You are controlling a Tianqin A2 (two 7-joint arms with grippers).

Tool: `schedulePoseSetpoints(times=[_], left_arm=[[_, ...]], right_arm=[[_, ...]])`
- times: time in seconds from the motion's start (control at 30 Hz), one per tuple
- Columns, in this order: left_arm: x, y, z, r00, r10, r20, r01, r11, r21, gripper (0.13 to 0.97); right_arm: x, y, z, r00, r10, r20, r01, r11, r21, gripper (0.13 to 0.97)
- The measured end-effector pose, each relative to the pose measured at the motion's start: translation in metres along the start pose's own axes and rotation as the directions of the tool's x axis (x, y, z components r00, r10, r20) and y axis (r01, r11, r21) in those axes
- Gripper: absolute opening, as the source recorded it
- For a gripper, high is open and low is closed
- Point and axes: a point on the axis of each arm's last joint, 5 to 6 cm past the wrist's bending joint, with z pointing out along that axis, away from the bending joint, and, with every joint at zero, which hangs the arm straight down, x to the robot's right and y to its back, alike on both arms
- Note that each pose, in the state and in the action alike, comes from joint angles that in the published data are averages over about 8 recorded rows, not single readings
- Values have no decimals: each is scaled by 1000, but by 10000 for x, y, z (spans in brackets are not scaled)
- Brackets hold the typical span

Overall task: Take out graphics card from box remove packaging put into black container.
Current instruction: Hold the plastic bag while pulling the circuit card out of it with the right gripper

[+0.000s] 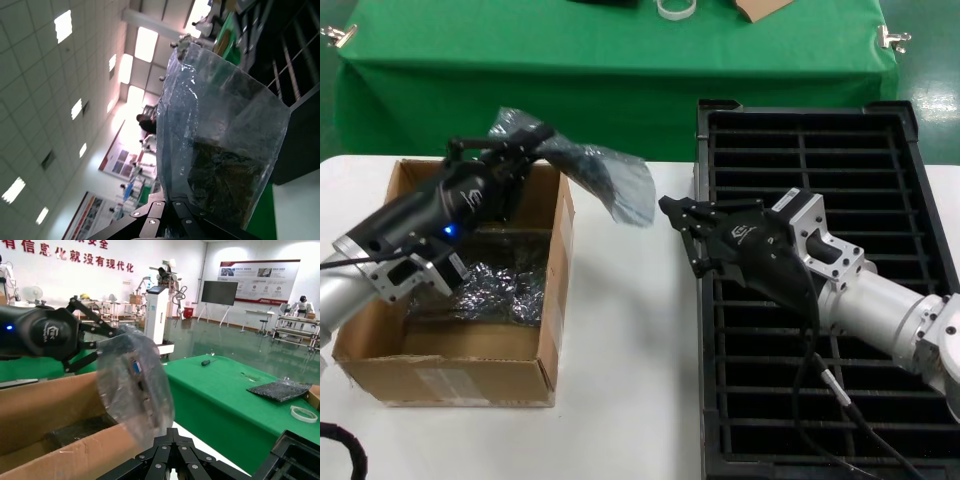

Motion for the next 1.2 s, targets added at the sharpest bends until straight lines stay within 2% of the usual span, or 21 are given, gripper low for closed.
schedulePoseSetpoints(times=[0.17,0.3,0.43,0.67,0.83,0.97,1.2], left_arm=[[-30,21,21,1000,1,20,0,999,-36,139],[-11,15,28,1000,-10,18,11,999,-44,139],[54,-20,22,1000,-28,9,28,999,-23,139],[209,-125,21,998,-61,1,61,997,43,139],[281,-183,32,997,-71,1,71,995,77,139],[313,-206,50,998,-65,2,65,995,81,139],[366,-242,104,999,-47,5,47,997,64,139]], right_arm=[[-27,-3,3,1000,0,1,0,1000,0,134],[-44,-5,-4,1000,0,-1,0,1000,1,133],[-51,-2,-26,1000,2,-7,-2,1000,5,133],[-49,18,-95,1000,17,-16,-16,1000,20,133],[-57,21,-128,1000,22,-18,-22,999,23,133],[-68,19,-146,1000,23,-19,-23,999,23,132],[-81,19,-166,999,27,-19,-26,999,22,132]])
